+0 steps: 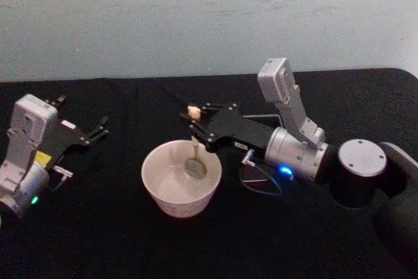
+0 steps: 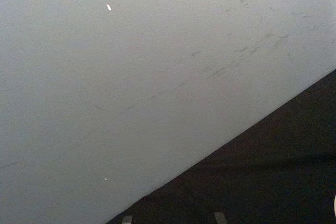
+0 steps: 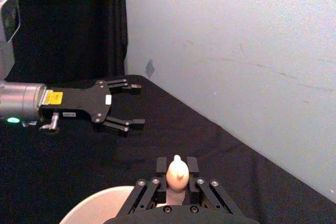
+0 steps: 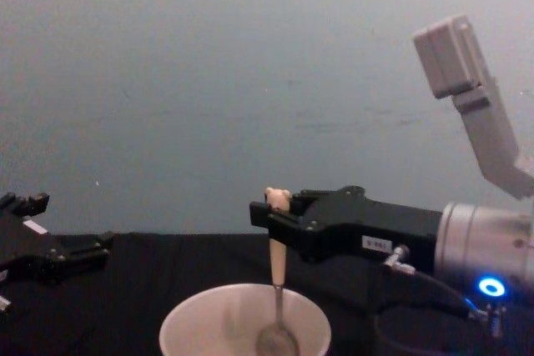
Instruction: Pick up the stirring spoon with one hand, stir inside the cup, then place it back in its original position.
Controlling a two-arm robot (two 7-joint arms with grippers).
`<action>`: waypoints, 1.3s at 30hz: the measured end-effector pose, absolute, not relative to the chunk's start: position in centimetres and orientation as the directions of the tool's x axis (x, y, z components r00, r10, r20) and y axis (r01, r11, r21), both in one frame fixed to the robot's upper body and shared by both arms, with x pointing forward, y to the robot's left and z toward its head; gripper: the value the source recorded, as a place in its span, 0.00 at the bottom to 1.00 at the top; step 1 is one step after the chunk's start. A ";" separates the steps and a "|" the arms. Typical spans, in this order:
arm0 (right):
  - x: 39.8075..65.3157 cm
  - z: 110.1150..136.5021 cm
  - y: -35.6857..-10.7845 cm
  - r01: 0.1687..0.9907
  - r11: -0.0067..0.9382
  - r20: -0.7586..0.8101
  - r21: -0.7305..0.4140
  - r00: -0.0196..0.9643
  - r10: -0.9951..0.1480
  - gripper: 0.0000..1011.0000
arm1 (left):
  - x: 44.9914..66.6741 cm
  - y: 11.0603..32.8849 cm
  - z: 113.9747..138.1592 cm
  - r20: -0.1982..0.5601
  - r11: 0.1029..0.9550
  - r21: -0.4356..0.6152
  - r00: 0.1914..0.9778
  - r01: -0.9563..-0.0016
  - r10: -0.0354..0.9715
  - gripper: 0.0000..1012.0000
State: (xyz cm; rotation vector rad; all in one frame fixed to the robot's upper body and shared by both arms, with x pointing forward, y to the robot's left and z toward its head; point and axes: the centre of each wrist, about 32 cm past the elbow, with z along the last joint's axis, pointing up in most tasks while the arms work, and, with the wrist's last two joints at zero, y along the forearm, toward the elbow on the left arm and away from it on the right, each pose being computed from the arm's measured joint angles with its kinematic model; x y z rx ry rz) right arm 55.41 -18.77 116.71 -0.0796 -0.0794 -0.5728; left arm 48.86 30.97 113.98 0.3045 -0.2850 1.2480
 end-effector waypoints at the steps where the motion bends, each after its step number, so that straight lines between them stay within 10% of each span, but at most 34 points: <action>1: 55.3 116.7 -18.9 0.543 0.838 0.098 -0.054 0.838 -0.537 0.21 | 48.9 31.0 114.0 0.374 0.287 0.070 0.292 -0.955 0.880 0.99; 39: 53.5 117.2 -16.1 0.405 0.913 0.047 -0.038 0.914 -0.403 0.21 | 48.9 31.0 114.0 0.374 0.287 0.070 0.292 -0.955 0.880 0.99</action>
